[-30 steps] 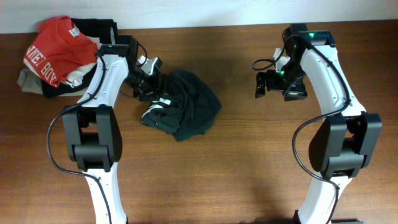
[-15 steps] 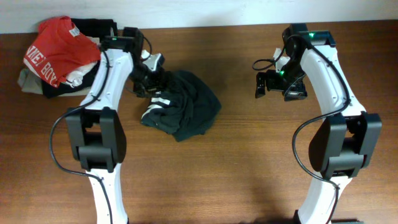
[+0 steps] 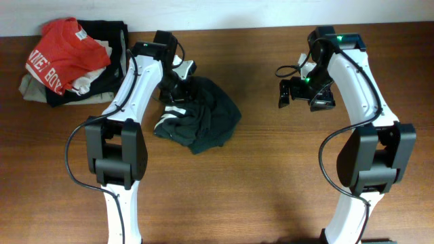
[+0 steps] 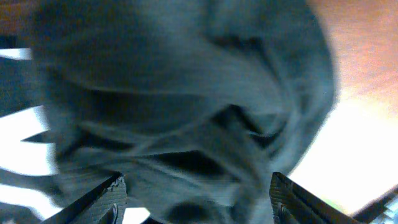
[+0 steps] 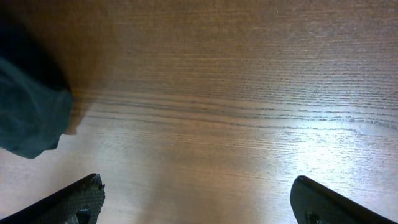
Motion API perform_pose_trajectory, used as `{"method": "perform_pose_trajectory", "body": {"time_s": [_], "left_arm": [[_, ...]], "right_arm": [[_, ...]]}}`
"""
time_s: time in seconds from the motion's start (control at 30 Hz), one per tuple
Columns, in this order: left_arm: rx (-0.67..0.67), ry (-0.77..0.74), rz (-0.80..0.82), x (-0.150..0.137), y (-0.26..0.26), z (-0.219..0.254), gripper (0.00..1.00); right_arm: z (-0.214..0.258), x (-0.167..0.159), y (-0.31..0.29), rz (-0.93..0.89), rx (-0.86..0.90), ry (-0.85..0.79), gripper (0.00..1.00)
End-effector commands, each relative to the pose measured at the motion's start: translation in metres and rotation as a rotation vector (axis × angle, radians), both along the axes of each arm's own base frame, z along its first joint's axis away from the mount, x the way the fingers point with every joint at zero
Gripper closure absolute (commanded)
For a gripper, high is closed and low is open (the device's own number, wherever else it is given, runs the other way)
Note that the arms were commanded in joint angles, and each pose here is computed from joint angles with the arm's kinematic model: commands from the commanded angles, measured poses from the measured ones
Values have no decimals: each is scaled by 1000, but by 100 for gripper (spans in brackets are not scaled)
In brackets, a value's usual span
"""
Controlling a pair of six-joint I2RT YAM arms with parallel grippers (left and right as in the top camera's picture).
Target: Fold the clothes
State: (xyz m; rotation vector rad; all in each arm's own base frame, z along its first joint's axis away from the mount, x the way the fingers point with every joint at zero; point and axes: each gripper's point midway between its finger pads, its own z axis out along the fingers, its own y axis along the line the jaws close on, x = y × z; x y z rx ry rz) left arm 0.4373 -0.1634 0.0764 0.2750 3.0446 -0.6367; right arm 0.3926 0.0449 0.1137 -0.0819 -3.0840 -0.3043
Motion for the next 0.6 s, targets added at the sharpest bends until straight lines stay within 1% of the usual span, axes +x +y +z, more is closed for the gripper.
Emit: {"method": "perform_pose_trajectory", "body": {"time_s": [0.0, 0.13, 0.17, 0.27, 0.43, 0.57], "left_arm": [[100, 16, 76, 8, 38, -19, 26], [7, 20, 129, 17, 52, -13, 30], [-34, 9, 113, 19, 49, -10, 30], [-86, -2, 81, 19, 36, -6, 30], [-93, -7, 7, 12, 4, -10, 29], [-71, 28, 4, 8, 0, -27, 30]], "right_arm": [[-4, -4, -2, 9, -22, 20, 1], [-4, -3, -2, 9, -24, 17, 1], [-4, -2, -2, 8, -24, 13, 1], [-4, -2, -2, 8, -24, 11, 1], [-4, -2, -2, 8, -24, 14, 1], [-4, -3, -2, 9, -24, 17, 1]]}}
